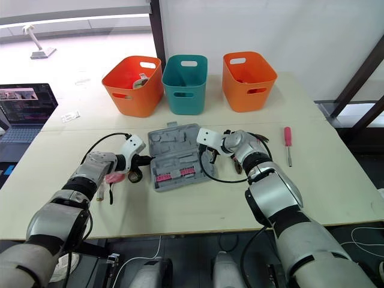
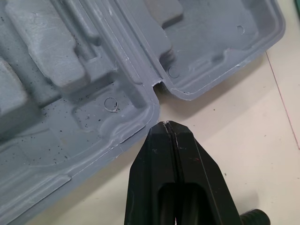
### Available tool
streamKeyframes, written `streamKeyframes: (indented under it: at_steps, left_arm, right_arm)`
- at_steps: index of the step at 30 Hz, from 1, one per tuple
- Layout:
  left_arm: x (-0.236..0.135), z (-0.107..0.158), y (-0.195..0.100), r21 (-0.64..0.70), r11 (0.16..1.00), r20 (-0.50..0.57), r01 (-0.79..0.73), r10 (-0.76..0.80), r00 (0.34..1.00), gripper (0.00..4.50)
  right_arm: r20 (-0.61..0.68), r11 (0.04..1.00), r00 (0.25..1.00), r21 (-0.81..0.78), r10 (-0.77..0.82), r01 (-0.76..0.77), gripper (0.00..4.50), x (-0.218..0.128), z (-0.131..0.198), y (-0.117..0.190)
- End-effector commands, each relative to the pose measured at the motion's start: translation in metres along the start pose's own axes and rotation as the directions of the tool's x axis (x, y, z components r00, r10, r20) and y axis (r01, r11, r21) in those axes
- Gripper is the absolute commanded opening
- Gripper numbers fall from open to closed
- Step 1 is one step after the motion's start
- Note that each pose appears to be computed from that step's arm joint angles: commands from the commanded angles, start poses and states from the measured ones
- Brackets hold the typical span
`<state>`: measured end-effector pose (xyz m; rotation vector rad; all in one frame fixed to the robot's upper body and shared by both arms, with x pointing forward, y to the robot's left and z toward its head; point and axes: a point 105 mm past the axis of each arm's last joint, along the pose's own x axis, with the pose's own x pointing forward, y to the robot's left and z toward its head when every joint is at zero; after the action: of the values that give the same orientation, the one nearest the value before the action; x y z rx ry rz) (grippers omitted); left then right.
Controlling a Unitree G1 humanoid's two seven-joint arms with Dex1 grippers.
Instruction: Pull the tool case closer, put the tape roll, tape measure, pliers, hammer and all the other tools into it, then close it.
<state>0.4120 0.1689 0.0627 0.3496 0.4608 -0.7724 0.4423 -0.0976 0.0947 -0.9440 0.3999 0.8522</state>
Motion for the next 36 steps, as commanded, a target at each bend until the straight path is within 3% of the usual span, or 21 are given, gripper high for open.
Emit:
streamKeyframes:
  at_steps: [1,13,17,22,30,36]
  left_arm:
    - [0.007,0.013,-0.006,0.032,0.999,0.030,0.022,-0.023,0.999,0.03]
    - [0.010,0.013,-0.014,0.061,0.995,-0.004,0.075,-0.075,0.997,0.03]
    - [0.010,0.007,-0.018,0.062,0.992,-0.025,0.106,-0.105,0.994,0.03]
    - [0.007,0.003,-0.015,0.063,0.994,-0.038,0.094,-0.092,0.995,0.03]
    - [0.003,0.002,-0.012,0.064,0.994,-0.036,0.089,-0.086,0.996,0.03]
    - [0.010,0.009,-0.030,0.031,0.989,0.015,0.147,-0.148,0.989,0.03]
  right_arm:
    - [0.071,0.998,0.996,-0.030,0.051,-0.049,0.00,0.002,0.021,0.004]
    - [0.074,0.963,0.967,-0.135,0.244,-0.233,0.00,-0.004,0.017,0.026]
    - [0.079,0.960,0.971,-0.188,0.227,-0.209,0.00,-0.004,0.019,0.025]
    - [0.014,0.945,0.996,-0.320,0.083,-0.074,0.00,0.001,0.017,0.011]
    - [0.077,0.951,0.985,-0.281,0.156,-0.128,0.00,0.001,0.033,0.019]
    - [0.067,0.955,0.976,-0.230,0.207,-0.187,0.00,-0.004,0.021,0.021]
